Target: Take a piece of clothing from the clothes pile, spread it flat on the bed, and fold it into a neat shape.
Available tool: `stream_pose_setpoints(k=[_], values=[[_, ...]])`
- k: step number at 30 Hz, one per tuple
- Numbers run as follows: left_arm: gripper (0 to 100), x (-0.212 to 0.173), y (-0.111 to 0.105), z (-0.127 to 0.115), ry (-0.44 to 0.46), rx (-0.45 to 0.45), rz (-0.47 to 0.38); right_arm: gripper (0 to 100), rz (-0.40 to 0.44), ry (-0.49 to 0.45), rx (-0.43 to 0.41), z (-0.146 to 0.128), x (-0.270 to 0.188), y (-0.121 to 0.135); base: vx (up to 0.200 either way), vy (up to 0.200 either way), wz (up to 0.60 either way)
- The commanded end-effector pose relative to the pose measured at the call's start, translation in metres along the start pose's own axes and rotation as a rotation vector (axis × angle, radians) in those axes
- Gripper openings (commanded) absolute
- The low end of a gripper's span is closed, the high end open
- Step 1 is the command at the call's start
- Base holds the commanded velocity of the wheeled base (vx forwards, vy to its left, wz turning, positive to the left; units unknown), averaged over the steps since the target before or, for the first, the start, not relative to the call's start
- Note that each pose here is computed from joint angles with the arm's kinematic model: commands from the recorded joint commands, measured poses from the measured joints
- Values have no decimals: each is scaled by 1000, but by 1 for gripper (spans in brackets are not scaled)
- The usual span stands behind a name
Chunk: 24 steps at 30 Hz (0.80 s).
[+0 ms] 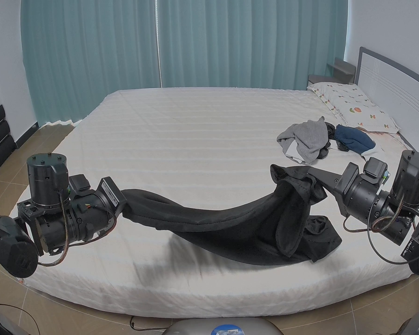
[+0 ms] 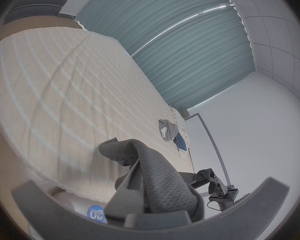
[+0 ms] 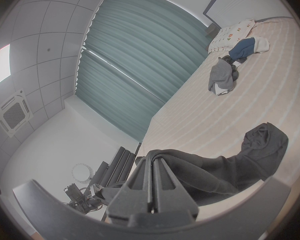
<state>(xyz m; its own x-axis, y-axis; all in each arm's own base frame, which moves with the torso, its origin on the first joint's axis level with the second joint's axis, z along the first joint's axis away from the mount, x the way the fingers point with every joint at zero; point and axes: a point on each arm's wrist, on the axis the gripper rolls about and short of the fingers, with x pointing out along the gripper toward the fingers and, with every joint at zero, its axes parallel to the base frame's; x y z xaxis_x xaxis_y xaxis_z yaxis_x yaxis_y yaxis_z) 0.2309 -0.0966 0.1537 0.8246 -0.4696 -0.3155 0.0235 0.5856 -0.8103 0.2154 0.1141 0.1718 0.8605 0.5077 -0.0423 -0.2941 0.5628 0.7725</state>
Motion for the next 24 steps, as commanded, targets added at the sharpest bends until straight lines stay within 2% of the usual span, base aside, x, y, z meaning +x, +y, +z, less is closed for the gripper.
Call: stream_pose_setpoints(k=[1,5,10,11,15,19,24], values=[[0,-24,-9,-4,-11,13,-50,0,40,-30,-21,6,-24,11,-200,0,0],[0,-44,-16,-6,-1,48,-63,0,80,-85,-32,19,-48,28,-200,0,0],[0,-73,-35,1,-36,62,-130,0,167,-159,-53,45,-83,62,0,0,0],[0,-73,-35,1,-36,62,-130,0,167,-159,-53,45,-83,62,0,0,0],[0,-96,-61,16,-65,75,-166,0,250,-242,-97,78,-118,105,0,0,0],[0,-96,-82,32,-74,75,-168,0,278,-289,-101,108,-125,138,0,0,0],[0,-69,-89,42,-69,67,-135,0,247,-325,-109,133,-101,154,0,0,0]])
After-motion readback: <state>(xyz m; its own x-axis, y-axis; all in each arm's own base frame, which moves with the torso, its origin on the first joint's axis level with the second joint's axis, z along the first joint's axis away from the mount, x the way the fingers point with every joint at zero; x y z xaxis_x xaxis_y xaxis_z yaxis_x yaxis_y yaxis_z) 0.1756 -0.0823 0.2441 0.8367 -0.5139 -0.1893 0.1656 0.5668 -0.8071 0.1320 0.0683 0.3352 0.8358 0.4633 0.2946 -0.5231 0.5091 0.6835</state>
